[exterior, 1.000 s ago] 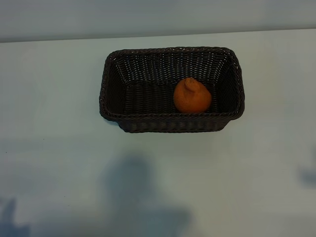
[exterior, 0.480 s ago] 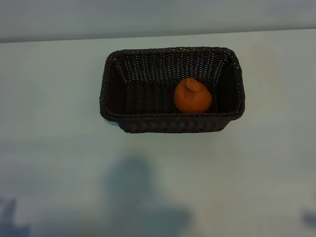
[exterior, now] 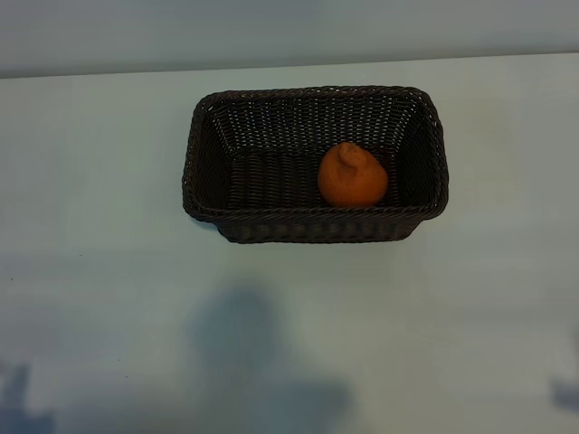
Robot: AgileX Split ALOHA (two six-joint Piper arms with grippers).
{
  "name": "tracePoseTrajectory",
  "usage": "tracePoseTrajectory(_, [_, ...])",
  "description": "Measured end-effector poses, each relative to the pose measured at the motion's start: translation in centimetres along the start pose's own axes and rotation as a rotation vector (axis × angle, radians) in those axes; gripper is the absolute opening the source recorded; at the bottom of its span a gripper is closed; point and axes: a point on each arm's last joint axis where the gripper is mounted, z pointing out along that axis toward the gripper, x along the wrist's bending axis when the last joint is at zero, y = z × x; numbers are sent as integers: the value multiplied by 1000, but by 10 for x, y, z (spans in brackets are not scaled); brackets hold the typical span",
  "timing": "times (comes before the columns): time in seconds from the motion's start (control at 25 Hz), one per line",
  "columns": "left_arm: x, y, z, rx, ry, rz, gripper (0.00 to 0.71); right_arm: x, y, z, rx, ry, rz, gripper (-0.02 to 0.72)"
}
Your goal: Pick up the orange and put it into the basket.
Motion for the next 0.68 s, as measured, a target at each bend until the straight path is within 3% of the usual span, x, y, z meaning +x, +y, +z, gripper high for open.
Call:
tracePoseTrajectory(0.2, [0, 0, 0, 0, 0, 0, 592, 1, -11, 14, 58, 6, 3, 571])
tracePoseTrajectory(0.68, [0, 0, 0, 0, 0, -3, 592, 1, -11, 22, 19, 15, 9, 496])
